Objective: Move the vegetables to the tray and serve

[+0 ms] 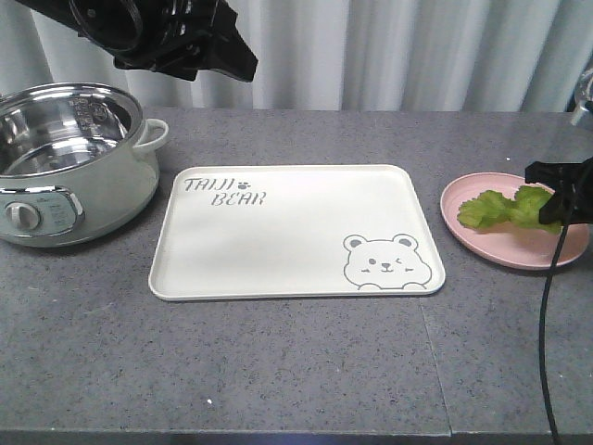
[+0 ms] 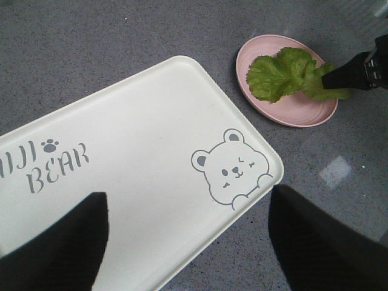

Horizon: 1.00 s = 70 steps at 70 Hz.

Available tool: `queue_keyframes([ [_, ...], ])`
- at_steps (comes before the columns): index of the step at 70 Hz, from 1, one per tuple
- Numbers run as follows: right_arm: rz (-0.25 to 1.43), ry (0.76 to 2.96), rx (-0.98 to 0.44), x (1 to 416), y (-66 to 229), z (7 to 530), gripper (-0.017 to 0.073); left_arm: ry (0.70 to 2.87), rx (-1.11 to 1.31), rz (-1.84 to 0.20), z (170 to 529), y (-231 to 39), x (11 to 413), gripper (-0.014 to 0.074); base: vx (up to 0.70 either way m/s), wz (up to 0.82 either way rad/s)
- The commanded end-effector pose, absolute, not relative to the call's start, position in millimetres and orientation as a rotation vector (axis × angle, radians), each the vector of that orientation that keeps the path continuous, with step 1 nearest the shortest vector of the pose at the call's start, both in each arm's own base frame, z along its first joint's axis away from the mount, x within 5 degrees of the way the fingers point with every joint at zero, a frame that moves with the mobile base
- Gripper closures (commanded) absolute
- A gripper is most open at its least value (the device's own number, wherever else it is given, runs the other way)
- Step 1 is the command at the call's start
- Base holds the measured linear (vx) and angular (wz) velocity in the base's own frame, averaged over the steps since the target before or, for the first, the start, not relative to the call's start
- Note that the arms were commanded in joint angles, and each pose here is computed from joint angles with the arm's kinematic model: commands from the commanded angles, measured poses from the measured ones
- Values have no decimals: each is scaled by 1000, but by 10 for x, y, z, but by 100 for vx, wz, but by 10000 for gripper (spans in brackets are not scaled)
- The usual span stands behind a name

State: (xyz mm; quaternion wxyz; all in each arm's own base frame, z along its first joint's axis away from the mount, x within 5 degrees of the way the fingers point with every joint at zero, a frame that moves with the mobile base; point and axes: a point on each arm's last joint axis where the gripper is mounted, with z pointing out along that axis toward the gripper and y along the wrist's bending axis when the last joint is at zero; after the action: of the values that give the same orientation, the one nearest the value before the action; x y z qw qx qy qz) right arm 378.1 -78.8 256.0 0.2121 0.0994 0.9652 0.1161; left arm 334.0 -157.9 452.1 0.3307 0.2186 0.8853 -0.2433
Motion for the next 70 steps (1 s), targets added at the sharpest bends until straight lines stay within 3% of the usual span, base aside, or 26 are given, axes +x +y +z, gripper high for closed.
queue_keyframes([
  [1, 306, 2580, 258, 3776, -789, 2832, 384, 2198, 549, -686, 4795, -1561, 3182, 74, 0, 0],
  [15, 293, 2560, 260, 3792, -800, 2840, 103, 2202, 551, -686, 4792, -1561, 3179, 74, 0, 0],
  [25, 271, 2549, 260, 3796, -821, 2847, -25, 2205, 553, -686, 4790, -1561, 3176, 74, 0, 0],
  [70, -157, 2563, 400, 3713, -1111, 2877, -1, 2211, 556, -686, 4786, -1560, 3172, 74, 0, 0],
])
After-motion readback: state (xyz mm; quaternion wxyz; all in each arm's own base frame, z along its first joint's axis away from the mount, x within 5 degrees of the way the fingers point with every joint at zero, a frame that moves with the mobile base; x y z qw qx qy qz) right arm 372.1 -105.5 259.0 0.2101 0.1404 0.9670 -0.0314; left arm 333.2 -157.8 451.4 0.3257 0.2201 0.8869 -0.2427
